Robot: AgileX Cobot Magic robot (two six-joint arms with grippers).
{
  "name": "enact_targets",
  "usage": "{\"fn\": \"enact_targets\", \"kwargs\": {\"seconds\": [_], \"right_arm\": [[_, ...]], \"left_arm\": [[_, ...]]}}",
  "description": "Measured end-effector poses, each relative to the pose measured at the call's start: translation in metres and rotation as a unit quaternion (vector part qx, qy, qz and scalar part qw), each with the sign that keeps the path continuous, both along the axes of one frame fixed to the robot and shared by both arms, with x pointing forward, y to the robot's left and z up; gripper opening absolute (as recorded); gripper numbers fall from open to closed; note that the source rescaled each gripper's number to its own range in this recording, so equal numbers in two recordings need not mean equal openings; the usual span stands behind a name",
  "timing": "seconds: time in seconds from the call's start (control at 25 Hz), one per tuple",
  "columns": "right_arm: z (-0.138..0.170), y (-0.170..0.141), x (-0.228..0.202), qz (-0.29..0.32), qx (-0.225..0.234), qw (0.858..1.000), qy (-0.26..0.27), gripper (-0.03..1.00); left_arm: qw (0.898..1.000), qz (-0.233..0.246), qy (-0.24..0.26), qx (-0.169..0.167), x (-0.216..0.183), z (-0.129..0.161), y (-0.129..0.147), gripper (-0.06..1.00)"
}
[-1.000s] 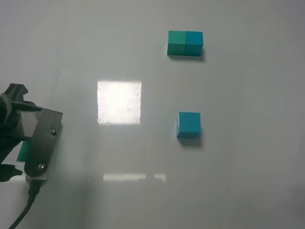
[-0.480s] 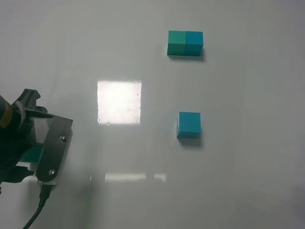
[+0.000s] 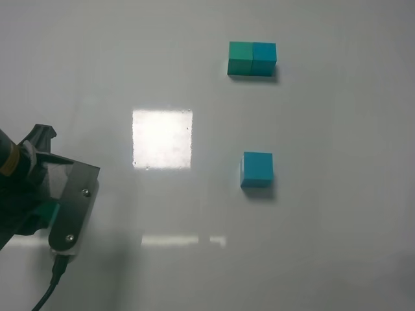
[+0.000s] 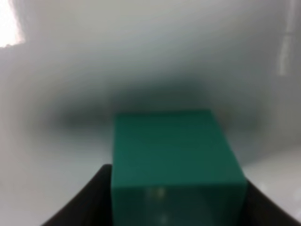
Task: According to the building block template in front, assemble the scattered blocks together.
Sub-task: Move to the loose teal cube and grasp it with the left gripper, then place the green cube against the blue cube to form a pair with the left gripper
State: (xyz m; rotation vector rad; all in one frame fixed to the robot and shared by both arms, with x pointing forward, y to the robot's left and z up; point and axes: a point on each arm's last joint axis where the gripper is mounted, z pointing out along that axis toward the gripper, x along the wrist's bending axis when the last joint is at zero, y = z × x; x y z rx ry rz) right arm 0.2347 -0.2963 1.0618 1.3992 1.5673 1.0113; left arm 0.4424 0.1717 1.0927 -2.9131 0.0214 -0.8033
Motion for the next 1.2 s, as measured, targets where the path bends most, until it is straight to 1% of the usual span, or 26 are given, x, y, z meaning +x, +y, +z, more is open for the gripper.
{"fn": "enact_targets", "kwargs": {"seconds": [0.2, 0.28, 0.32, 0.44, 0.52, 0.6, 0.72, 0.84, 1.0, 1.2], "right_arm": [[0.000, 0.000, 0.000, 0.000, 0.000, 1.000, 0.000, 0.88], [0.000, 0.000, 0.000, 0.000, 0.000, 1.000, 0.000, 0.88], [0.000, 0.000, 0.000, 0.000, 0.000, 1.000, 0.000, 0.88], [0.000, 0.000, 0.000, 0.000, 0.000, 1.000, 0.000, 0.88], [0.000, 0.000, 0.000, 0.000, 0.000, 1.000, 0.000, 0.88], [0.000, 0.000, 0.000, 0.000, 0.000, 1.000, 0.000, 0.88], [0.000, 0.000, 0.000, 0.000, 0.000, 1.000, 0.000, 0.88], [0.000, 0.000, 0.000, 0.000, 0.000, 1.000, 0.000, 0.88], [0.000, 0.000, 0.000, 0.000, 0.000, 1.000, 0.000, 0.88], [0.000, 0.000, 0.000, 0.000, 0.000, 1.000, 0.000, 0.85]], "left_arm": [[1.000, 0.002, -0.014, 0.003, 0.002, 0.002, 0.000, 0.01], [1.000, -0.008, -0.023, 0.001, 0.001, 0.006, -0.004, 0.01], [0.999, -0.018, -0.030, -0.005, 0.000, 0.010, -0.008, 0.01], [0.995, -0.053, -0.067, -0.044, -0.001, 0.027, -0.025, 0.01], [0.992, -0.067, -0.083, -0.065, 0.000, 0.034, -0.036, 0.01], [0.991, -0.076, -0.083, -0.070, 0.003, 0.035, -0.049, 0.01], [0.991, -0.087, -0.076, -0.071, 0.011, 0.029, -0.073, 0.01], [0.989, -0.092, -0.081, -0.088, 0.022, 0.029, -0.096, 0.01], [0.986, -0.099, -0.089, -0.102, 0.033, 0.034, -0.121, 0.01], [0.984, -0.122, -0.085, -0.102, 0.035, 0.027, -0.152, 0.01]]}}
